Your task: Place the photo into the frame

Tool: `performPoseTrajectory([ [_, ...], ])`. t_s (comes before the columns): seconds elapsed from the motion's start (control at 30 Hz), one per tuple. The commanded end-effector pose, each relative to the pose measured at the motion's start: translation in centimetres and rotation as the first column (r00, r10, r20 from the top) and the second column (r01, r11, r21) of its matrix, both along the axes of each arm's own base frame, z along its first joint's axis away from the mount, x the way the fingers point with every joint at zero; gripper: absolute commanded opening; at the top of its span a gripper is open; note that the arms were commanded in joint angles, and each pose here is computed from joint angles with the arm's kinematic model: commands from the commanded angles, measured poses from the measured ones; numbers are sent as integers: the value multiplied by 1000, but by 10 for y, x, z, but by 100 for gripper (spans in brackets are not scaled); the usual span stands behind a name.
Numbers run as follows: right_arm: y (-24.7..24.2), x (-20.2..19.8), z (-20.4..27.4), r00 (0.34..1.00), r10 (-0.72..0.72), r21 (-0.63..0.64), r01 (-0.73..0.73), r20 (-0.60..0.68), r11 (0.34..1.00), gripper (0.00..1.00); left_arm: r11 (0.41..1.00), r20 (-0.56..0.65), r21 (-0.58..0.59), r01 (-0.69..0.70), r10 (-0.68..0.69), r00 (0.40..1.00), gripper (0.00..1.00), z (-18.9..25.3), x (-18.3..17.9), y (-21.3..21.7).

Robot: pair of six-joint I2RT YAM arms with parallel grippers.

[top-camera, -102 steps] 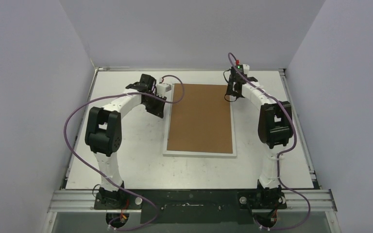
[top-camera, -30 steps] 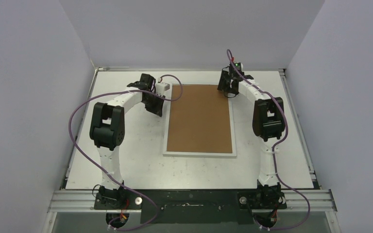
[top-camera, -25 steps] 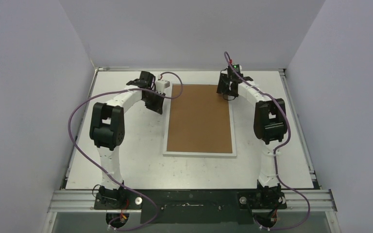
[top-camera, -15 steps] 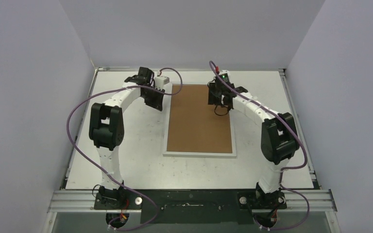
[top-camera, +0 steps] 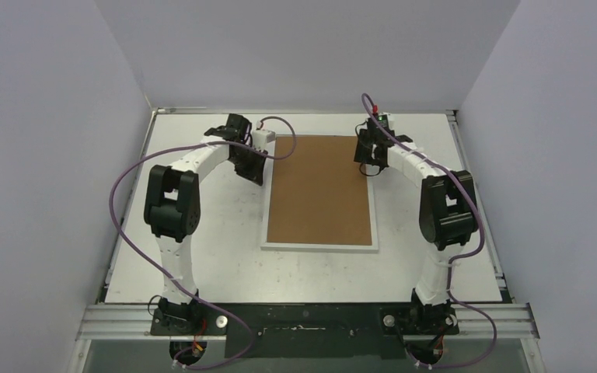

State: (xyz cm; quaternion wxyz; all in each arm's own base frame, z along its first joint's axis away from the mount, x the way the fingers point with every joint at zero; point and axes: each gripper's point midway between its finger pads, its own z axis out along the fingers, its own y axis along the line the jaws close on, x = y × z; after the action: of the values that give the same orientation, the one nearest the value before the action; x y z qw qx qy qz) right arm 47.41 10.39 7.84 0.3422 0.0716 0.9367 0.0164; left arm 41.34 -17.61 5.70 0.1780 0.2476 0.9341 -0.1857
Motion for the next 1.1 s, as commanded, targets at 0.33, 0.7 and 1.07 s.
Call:
performPoseTrajectory([
  [0.33, 23, -54, -3, 999, 21, 81, -19, -29, 997, 54, 999, 35, -41, -4, 5, 999, 17, 2, -10, -1],
  [0.7, 25, -73, -3, 998, 35, 91, -30, -57, 995, 54, 999, 25, -40, -5, 6, 1000, 17, -19, -16, -4],
  [1.07, 28, -88, -14, 994, 39, 121, -26, -104, 992, 54, 999, 30, -49, 0, 2, 1000, 17, -24, -16, -7],
])
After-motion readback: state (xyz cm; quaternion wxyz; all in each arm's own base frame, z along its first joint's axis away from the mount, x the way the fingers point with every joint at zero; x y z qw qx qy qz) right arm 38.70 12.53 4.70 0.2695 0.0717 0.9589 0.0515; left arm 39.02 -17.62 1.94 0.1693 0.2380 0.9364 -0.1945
